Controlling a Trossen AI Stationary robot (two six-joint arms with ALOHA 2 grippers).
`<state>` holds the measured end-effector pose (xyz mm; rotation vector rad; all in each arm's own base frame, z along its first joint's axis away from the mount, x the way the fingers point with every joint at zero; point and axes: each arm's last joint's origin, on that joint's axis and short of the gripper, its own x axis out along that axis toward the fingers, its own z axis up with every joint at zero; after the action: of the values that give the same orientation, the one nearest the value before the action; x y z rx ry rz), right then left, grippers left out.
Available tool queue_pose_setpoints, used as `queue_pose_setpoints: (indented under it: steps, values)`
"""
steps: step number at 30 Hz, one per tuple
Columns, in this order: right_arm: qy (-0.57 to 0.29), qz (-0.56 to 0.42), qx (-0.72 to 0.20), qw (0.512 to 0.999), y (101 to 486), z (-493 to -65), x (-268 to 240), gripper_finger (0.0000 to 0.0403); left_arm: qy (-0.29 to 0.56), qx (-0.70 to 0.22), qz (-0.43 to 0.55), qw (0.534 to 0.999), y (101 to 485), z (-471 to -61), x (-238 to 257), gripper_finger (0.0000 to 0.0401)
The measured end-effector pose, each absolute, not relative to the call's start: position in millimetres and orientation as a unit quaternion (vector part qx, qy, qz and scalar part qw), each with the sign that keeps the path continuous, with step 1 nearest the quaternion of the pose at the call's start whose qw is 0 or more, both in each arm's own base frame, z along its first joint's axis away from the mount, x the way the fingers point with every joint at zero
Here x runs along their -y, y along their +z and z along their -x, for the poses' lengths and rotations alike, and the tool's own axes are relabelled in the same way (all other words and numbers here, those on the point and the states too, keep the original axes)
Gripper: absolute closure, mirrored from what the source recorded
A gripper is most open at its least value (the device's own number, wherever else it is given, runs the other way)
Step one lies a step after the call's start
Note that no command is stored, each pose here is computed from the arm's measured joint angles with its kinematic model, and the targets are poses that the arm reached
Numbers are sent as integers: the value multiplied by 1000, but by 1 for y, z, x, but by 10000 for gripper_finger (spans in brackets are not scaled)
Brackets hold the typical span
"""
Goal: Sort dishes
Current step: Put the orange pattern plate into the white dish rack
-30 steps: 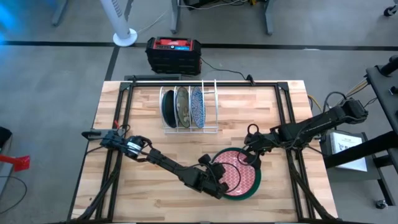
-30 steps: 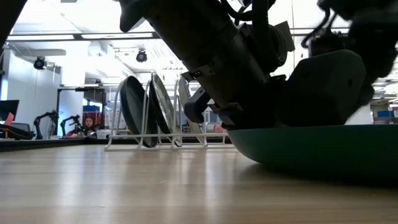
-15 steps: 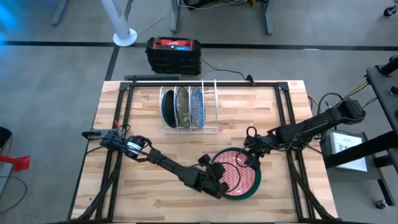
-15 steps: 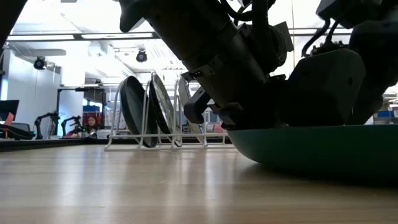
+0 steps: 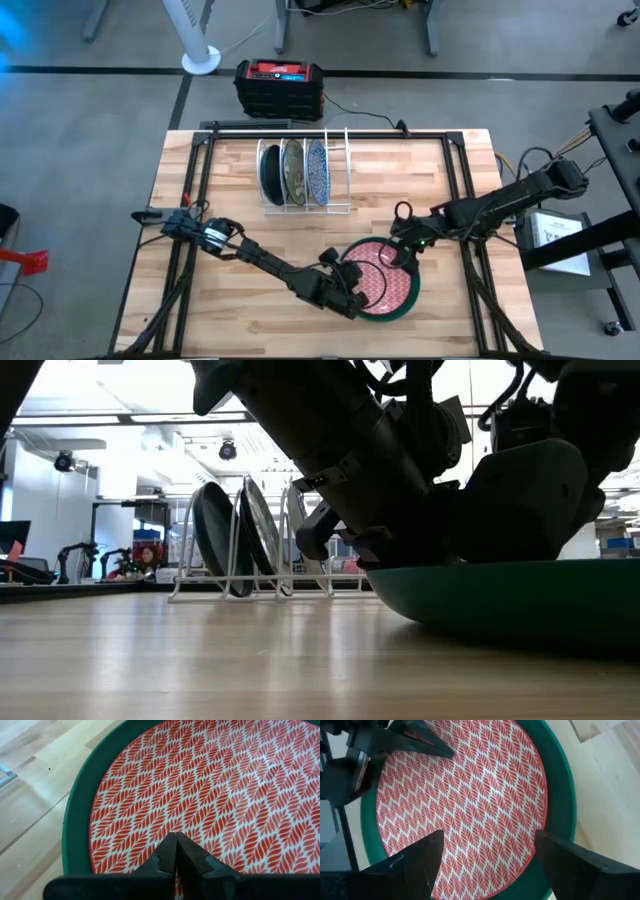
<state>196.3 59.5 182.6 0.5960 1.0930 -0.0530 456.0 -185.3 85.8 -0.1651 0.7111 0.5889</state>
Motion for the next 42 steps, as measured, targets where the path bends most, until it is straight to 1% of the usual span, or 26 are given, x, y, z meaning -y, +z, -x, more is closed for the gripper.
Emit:
queue_pose_setpoints:
  steps: [6, 11, 17, 21, 31, 34, 37, 42]
  values:
    - [-58, -278, -540, 792, 163, -195, -59, 102, 285, -342, 79, 892, 86, -456, 185, 401]
    - [-67, -275, -553, 783, 151, -202, -60, 97, 285, -341, 79, 892, 86, -456, 185, 401]
    - [-61, -265, -563, 781, 163, -206, -60, 100, 285, -340, 80, 893, 86, -456, 185, 401]
    - [-52, -272, -541, 794, 174, -211, -62, 102, 285, -339, 79, 893, 86, -456, 185, 401]
    - [-82, -261, -575, 771, 150, -213, -63, 105, 286, -336, 79, 894, 83, -457, 185, 401]
    - [-74, -256, -586, 765, 141, -217, -66, 104, 289, -334, 77, 894, 82, -457, 185, 401]
    - [-45, -263, -588, 764, 134, -223, -69, 105, 288, -334, 77, 894, 81, -457, 185, 401]
    - [-15, -259, -582, 771, 130, -228, -71, 119, 289, -335, 75, 894, 80, -457, 185, 401]
